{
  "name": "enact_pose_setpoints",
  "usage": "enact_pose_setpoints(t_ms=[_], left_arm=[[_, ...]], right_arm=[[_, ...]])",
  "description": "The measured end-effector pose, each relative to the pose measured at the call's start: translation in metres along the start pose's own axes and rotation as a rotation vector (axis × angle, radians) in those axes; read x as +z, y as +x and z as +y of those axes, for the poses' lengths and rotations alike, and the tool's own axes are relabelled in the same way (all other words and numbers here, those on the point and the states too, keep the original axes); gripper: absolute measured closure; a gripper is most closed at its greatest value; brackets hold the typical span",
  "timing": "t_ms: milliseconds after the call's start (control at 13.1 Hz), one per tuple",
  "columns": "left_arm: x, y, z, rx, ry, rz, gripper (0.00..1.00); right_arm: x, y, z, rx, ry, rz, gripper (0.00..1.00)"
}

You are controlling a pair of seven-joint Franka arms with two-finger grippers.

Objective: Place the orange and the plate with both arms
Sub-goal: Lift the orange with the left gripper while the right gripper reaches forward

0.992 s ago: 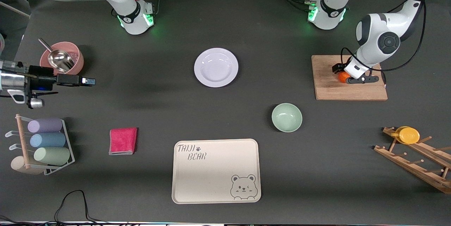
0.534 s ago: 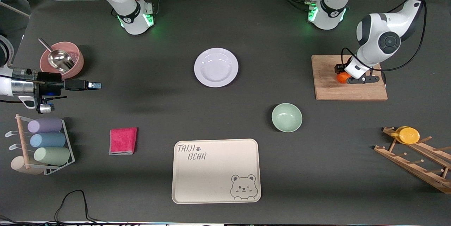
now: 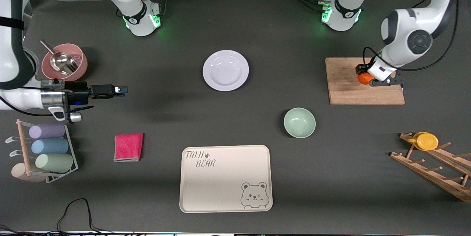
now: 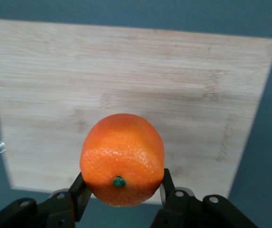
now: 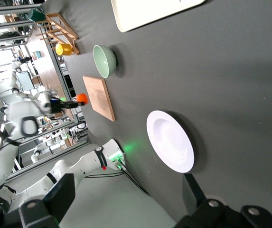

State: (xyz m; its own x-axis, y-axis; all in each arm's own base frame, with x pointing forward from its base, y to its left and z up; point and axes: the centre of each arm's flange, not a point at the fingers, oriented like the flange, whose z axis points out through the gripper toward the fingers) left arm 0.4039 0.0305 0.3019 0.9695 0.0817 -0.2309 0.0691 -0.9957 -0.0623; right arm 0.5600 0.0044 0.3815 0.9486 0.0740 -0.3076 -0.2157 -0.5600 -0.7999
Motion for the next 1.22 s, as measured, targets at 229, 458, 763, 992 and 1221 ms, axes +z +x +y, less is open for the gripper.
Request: enact_pose_setpoints(t_ms=[229, 458, 763, 992, 1221], left_arm=[[-0.132, 0.002, -0.012, -0.01, 0.011, -0.003, 0.37], [-0.259, -0.01, -0.008, 0.01, 0.028, -0.029, 0.37], [-0.343, 0.0, 0.017, 0.051, 0.033, -0.021, 0.37], [-0.351, 0.005, 0.066, 0.108, 0.001, -0.016, 0.37], [-0.351, -0.015, 0.159, 0.054, -0.026, -0.006, 0.37]], right_arm=[[0.018, -0.005, 0.027, -0.026, 0.031, -0.013, 0.0], [0.033, -0.016, 0.057, -0.042, 0.069, -0.027, 0.0], [0.036, -0.011, 0.065, -0.027, 0.082, 0.023, 0.0], [0.054, -0.012, 0.083, -0.039, 0.052, 0.041, 0.0], [0.067, -0.017, 0.096, -0.074, 0.051, 0.038, 0.0]])
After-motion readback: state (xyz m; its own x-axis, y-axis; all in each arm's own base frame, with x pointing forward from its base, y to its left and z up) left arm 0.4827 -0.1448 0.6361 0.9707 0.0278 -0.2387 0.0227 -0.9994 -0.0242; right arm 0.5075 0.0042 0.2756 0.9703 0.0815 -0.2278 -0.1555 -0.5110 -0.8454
